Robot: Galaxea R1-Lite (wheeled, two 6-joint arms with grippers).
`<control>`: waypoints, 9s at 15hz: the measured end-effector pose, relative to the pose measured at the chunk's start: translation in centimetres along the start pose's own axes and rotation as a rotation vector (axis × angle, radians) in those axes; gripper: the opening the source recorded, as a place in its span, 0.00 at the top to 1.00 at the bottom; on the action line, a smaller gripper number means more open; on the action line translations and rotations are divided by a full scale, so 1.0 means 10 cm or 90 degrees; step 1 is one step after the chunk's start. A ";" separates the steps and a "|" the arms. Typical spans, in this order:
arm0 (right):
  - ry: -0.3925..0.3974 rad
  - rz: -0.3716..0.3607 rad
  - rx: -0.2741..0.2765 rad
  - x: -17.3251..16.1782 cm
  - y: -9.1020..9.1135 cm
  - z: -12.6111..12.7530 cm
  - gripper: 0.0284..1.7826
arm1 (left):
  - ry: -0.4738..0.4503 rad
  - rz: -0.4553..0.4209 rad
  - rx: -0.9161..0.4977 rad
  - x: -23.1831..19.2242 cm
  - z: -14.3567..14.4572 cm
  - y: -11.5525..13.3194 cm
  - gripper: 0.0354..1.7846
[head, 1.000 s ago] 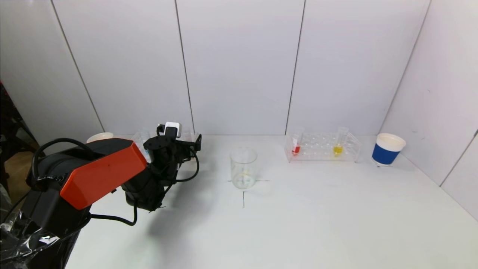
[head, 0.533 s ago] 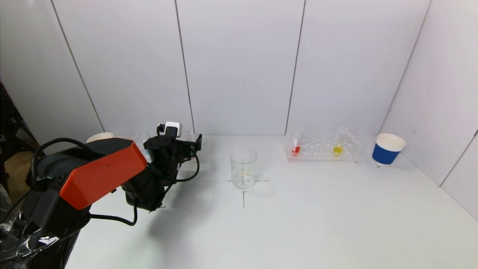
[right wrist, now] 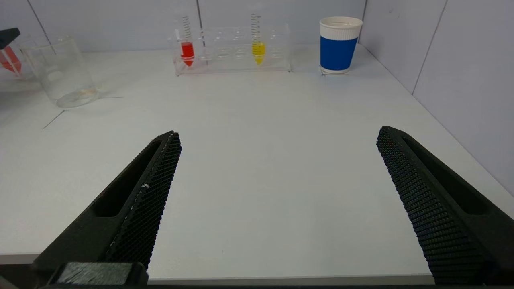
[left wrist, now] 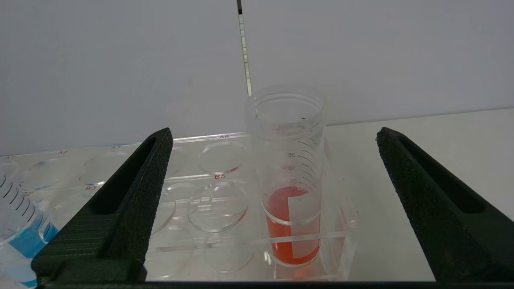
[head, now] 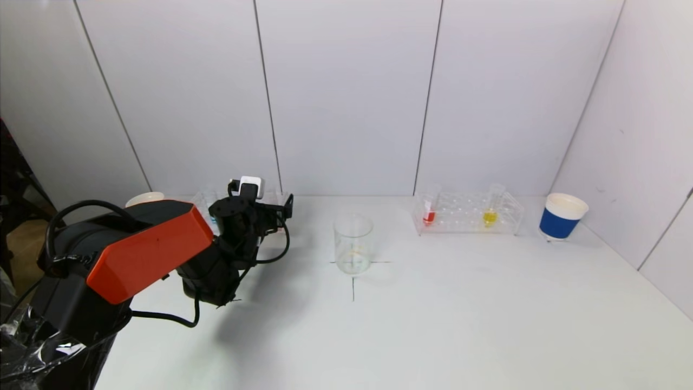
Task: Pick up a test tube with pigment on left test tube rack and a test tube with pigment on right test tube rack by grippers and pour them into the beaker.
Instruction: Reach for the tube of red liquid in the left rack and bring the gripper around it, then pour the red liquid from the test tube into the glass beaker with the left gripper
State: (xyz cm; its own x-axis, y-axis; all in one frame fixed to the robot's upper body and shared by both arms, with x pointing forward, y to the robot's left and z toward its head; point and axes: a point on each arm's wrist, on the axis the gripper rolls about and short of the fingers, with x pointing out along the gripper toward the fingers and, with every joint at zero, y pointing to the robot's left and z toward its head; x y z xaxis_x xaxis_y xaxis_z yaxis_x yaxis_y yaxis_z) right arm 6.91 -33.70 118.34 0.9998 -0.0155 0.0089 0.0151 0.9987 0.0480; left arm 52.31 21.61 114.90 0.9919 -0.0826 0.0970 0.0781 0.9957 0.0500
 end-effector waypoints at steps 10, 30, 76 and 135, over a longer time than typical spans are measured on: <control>0.000 0.000 0.000 0.00 0.00 0.00 0.00 | -0.004 -0.005 0.004 -0.01 0.01 -0.03 0.01; 0.000 0.000 0.000 0.00 0.00 0.00 0.00 | -0.016 -0.006 0.004 0.02 0.04 -0.05 0.01; 0.000 0.000 0.000 0.00 0.00 0.00 0.00 | -0.046 0.000 0.006 0.00 0.91 0.04 0.76; 0.000 0.000 0.000 0.00 0.00 0.00 0.00 | -0.421 -0.704 0.636 0.32 1.18 -0.55 0.76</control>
State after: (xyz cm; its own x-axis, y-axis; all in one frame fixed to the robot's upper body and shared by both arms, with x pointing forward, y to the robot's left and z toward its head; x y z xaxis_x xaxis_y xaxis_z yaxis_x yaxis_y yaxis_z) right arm 6.91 -33.70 118.34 0.9998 -0.0155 0.0089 0.0151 0.9987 0.0480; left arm 53.88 15.33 126.67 0.2657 -0.9628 -0.0499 0.3281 0.0416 0.9437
